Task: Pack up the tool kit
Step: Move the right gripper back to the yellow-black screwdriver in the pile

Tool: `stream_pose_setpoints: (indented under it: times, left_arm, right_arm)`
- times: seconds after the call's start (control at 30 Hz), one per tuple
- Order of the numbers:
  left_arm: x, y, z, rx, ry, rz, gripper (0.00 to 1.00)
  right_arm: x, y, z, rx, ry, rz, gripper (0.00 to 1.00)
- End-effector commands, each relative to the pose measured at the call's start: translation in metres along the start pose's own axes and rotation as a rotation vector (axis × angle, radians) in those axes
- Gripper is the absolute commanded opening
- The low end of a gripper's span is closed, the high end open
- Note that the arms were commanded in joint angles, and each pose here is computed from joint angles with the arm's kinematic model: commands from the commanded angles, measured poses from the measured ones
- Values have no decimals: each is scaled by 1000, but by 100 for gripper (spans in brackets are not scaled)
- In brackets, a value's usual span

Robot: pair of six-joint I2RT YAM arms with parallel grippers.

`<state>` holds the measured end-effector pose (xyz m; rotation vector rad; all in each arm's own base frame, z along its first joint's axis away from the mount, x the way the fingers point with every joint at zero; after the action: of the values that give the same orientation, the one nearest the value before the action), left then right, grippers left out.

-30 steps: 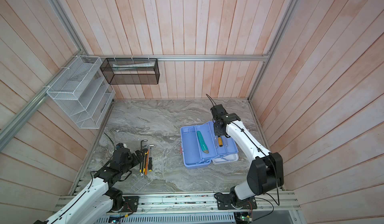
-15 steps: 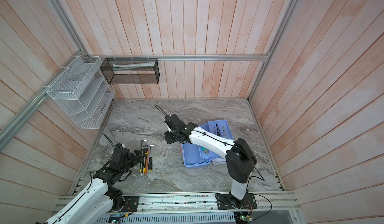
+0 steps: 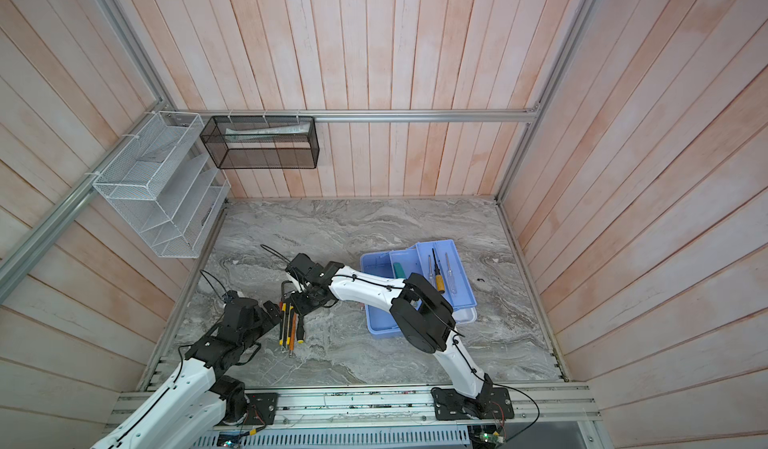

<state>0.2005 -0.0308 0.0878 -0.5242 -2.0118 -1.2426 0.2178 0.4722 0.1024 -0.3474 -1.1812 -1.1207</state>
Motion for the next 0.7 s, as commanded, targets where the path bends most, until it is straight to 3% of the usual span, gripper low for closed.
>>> stream_pose_setpoints:
  times: [0.0,0.67]
  left_arm:
    - [4,5,5,37,35,-24,100]
    - [5,7,-1,7,-18,-32,100]
  right_arm:
    - [-13,-15,-1,0,-50,97,43]
    - [-39,-26,-7,71,-208,182,42]
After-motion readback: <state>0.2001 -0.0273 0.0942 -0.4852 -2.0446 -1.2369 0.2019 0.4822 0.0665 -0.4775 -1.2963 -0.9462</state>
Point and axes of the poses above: each gripper's point midway between its finger pads, its own x axis back along the fingers, its own z axis along the line the jaws close on, y = z × x, the point moved 4 cm from there along x, back along the fingers, and after that the axes turned 8 degrees about -x, right-handed, at the moved point
